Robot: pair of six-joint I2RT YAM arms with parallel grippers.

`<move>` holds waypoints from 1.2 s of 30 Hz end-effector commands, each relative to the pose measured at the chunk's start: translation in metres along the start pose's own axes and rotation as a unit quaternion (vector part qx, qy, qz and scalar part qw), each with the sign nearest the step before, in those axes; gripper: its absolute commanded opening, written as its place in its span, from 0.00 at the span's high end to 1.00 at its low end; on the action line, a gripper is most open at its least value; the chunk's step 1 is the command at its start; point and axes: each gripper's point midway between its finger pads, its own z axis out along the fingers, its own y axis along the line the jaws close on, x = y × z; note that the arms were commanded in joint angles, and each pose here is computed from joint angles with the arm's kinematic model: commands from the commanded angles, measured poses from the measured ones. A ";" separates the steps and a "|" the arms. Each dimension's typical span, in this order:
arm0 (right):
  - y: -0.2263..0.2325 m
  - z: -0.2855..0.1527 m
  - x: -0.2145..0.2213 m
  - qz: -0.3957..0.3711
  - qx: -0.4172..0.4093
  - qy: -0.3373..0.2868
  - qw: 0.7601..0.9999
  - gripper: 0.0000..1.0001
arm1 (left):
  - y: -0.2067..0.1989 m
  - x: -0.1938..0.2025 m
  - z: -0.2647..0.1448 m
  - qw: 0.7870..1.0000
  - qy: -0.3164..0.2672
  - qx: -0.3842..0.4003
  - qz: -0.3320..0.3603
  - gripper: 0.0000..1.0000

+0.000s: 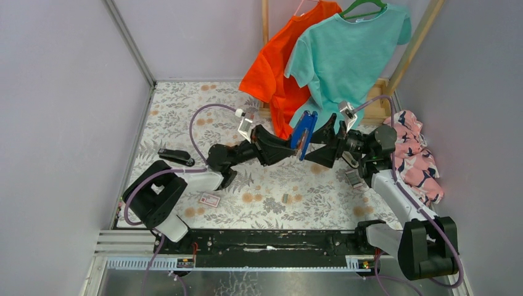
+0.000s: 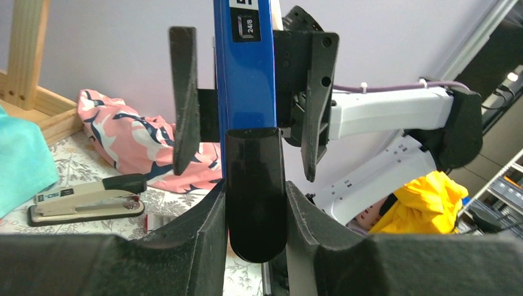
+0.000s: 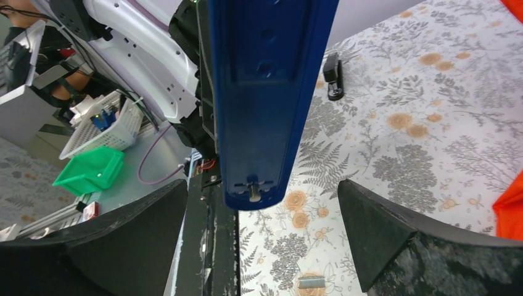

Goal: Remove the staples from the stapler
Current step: Unload the staple at the center of the board.

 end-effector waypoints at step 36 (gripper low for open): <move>-0.112 -0.060 0.127 -0.205 0.113 0.352 0.906 1.00 | 0.098 0.087 -0.110 0.973 0.120 -0.114 0.163 1.00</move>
